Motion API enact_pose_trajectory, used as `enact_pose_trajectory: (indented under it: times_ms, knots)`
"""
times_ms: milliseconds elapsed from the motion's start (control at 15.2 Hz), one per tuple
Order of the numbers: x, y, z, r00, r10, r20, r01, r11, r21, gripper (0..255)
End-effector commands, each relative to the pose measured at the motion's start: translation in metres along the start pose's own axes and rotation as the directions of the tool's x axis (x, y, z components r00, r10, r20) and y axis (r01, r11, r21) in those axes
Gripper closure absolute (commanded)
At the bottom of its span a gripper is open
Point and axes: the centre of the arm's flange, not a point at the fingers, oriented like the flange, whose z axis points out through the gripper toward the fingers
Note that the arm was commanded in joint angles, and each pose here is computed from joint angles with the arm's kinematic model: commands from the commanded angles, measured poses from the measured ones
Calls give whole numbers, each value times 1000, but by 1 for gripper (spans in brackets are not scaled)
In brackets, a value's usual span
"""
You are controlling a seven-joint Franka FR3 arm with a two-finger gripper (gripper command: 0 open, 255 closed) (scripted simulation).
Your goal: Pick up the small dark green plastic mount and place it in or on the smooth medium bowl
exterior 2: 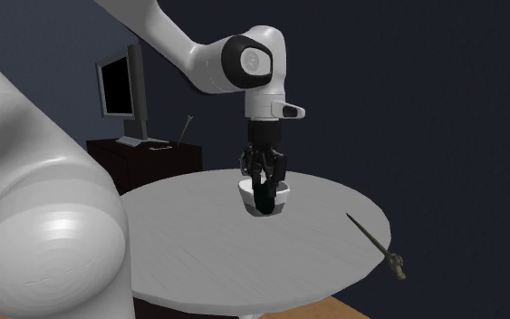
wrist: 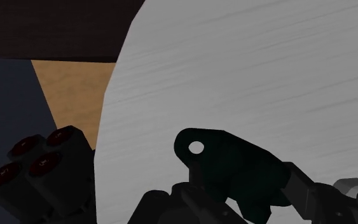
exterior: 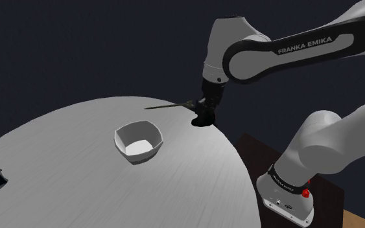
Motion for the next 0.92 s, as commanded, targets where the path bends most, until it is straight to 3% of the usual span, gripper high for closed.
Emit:
enact_pose_trajectory:
  times_ms: [0,330,858]
  knots:
    - [-1,0,-10,1000,0,0,0,1000,0,255]
    - [-1,0,-33,1000,0,0,0,1000,0,255]
    - [55,-89,-39,1000,0,0,0,1000,0,255]
